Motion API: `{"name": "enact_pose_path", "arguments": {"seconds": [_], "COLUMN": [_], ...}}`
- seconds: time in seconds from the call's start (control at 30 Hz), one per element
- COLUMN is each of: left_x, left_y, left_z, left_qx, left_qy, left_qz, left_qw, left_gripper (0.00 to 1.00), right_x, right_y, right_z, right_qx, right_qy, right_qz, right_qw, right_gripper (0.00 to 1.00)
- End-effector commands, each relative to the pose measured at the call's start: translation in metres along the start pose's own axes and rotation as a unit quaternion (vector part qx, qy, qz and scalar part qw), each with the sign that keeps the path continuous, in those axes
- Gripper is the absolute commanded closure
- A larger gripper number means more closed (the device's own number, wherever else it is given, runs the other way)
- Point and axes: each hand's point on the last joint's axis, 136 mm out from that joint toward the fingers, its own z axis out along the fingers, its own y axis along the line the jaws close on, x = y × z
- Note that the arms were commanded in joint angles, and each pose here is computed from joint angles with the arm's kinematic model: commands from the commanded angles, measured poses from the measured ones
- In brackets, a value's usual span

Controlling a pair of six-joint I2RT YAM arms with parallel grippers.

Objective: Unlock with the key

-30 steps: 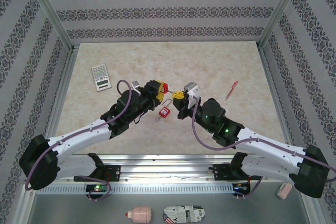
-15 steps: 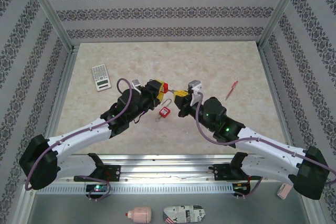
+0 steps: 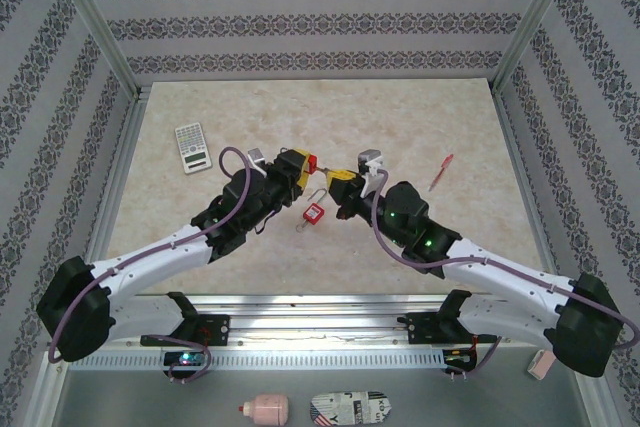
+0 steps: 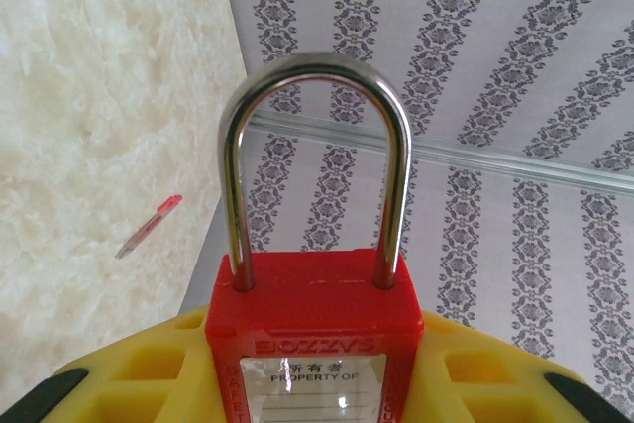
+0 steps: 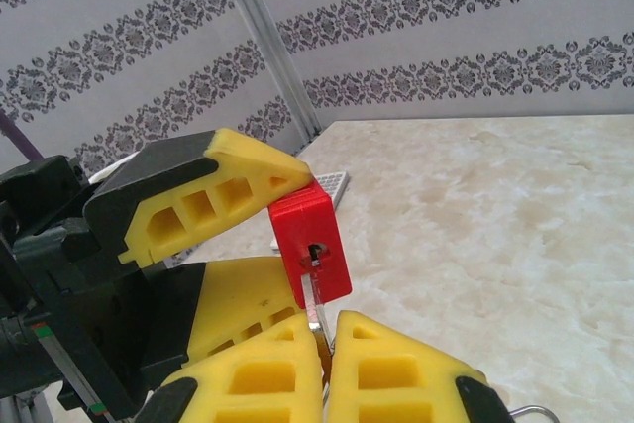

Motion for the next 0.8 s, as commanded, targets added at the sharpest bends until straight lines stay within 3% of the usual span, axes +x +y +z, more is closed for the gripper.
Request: {"name": "enact_pose_path", "arguments": {"seconds": [0.0, 0.23, 0.77], "left_x": [0.058, 0.065, 0.067], "left_y": [-0.046, -0.053, -0.081], "left_z": [-0.003, 0.0, -0.008], "left_qx": [0.069, 0.074, 0.14], "left_qy": [0.125, 0.139, 0.144], "left_qz": [-0.012, -0.012, -0.034], "left_qw": [0.99, 0.987, 0.979], "left_gripper": [1.0, 1.0, 1.0], "right_x": [0.017, 0.036, 0.024], "right_y": [0.022, 0.011, 0.006], "right_z": [0.008, 0.015, 0.01], "right_qx": [-0.055, -0.046, -0.056], "right_qy": [0.034, 0.059, 0.019], "right_qz": [-0.019, -0.039, -0.021], "right_qw": [0.998, 0.996, 0.998], "right_gripper": [1.0, 1.0, 1.0]}}
